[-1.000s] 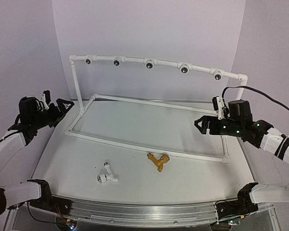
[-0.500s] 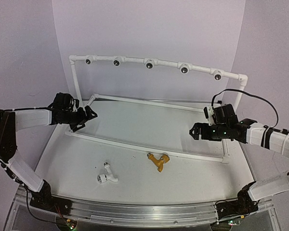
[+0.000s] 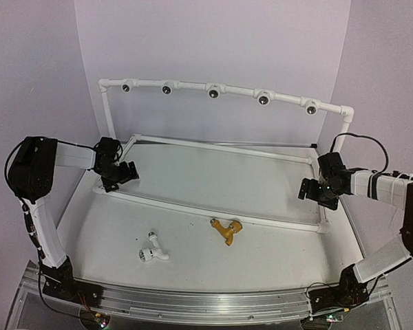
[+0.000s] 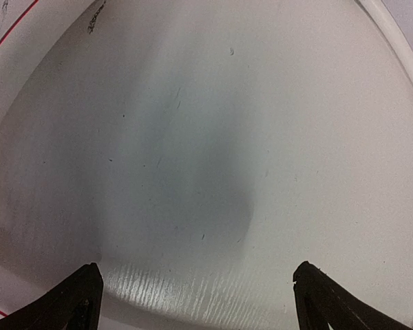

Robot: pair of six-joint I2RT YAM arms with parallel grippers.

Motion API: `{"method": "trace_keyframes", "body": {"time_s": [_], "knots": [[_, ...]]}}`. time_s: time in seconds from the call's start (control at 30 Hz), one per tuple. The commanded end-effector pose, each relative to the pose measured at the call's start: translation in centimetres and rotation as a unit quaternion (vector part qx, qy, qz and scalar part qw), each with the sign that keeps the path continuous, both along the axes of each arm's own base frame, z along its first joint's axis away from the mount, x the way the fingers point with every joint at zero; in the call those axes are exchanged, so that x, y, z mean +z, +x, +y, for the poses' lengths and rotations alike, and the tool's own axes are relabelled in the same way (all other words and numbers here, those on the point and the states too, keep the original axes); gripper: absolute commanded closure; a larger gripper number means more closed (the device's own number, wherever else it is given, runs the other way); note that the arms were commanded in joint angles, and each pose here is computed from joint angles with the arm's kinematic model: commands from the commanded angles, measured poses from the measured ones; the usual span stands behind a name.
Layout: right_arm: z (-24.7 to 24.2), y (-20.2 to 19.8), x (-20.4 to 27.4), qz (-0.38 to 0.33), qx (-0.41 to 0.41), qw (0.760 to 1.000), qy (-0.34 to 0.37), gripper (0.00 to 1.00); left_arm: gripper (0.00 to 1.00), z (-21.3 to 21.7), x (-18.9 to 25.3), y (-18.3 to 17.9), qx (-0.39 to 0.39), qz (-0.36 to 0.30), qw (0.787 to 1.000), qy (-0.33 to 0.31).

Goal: Install the water faucets
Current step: Rotate the pipeline at the center of the board.

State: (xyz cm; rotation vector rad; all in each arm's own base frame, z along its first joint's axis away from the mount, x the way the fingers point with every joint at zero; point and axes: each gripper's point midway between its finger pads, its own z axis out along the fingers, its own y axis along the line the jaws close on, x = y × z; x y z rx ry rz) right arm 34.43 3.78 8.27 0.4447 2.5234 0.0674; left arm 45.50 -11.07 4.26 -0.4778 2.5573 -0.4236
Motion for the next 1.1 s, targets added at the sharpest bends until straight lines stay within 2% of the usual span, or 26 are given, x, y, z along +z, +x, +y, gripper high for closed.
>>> {"method": "trace_keyframes", "body": {"time_s": [0.0, 0.13, 0.27, 0.43, 0.53, 0.77, 1.07], "knots": [[-3.4, 0.5, 0.0, 0.009, -0.048, 0.999, -0.023, 0.02, 0.0, 1.2, -1.2, -1.0, 0.001, 0.022, 0.999, 0.048], [-5.2, 1.0, -0.4, 0.017, -0.068, 0.997, -0.035, 0.02, 0.0, 2.5, -3.1, -3.7, 0.047, 0.071, 0.993, 0.081], [-6.5, 1.2, -0.6, 0.022, -0.085, 0.995, -0.044, 0.02, 0.0, 4.9, -5.9, -7.4, 0.099, 0.143, 0.977, 0.126], [-8.0, 1.2, -1.0, 0.03, -0.105, 0.991, -0.071, 0.02, 0.0, 5.4, -7.3, -10.7, 0.118, 0.182, 0.968, 0.122], [-8.1, 1.3, -1.9, 0.04, -0.107, 0.991, -0.065, 0.02, 0.0, 5.7, -7.1, -12.4, 0.135, 0.19, 0.966, 0.114], [-5.5, 3.5, -4.7, 0.053, -0.04, 0.998, -0.016, 0.02, 0.0, 6.2, -5.6, -15.1, 0.184, 0.183, 0.962, 0.085], [-0.6, 9.7, -5.0, 0.008, 0.057, 0.996, 0.067, 0.06, 0.0, 6.8, -4.1, -15.6, 0.209, 0.15, 0.963, 0.076]]}}
